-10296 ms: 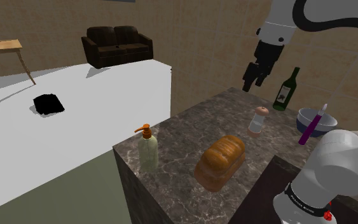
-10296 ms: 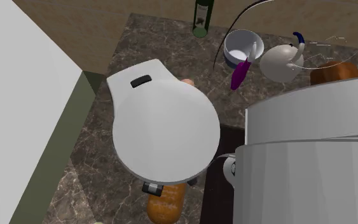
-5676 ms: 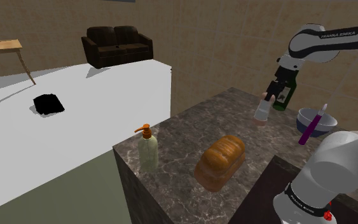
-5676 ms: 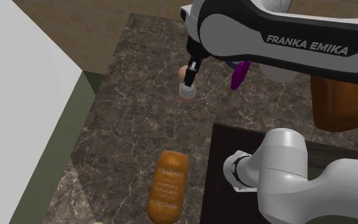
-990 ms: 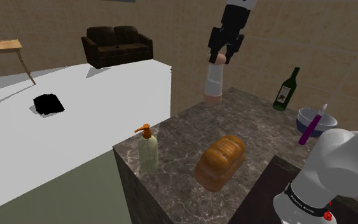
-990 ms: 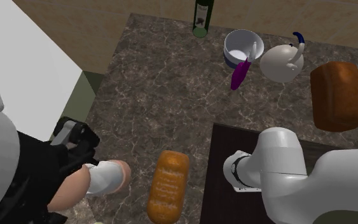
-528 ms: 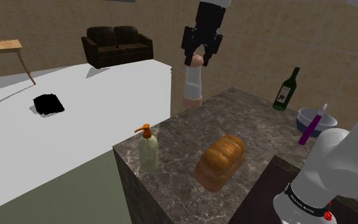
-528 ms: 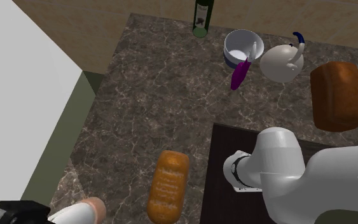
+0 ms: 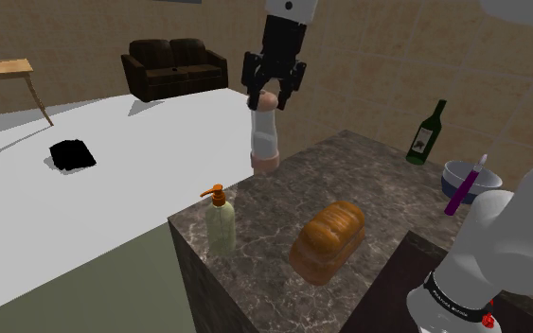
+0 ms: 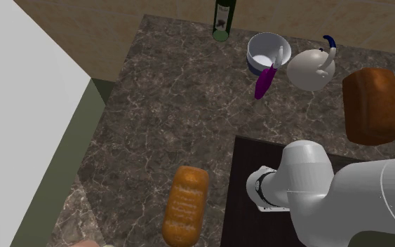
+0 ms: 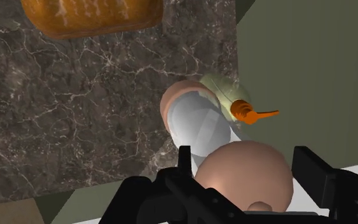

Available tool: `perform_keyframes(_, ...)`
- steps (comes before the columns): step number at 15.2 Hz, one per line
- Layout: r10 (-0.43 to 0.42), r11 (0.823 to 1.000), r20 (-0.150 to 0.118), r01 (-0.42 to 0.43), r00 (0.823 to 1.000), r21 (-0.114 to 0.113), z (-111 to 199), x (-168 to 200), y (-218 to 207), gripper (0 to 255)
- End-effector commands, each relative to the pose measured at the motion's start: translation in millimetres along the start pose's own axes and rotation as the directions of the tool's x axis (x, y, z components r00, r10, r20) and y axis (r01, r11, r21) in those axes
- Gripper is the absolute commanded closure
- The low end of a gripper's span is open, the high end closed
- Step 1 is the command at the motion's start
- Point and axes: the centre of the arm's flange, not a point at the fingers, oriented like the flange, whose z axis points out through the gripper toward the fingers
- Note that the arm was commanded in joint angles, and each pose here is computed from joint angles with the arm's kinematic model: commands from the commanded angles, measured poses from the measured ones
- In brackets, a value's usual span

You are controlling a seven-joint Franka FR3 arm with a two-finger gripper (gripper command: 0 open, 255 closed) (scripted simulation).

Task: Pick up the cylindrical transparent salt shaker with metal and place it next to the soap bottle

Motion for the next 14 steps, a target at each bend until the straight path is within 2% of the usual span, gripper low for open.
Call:
perform_keyframes(1,0.0,1.0,-0.001,0.0,1.0,0.0,10,-1,1,255)
perform_keyframes(14,0.0,1.0,-0.001,0.0,1.0,0.0,78,-5,13,255)
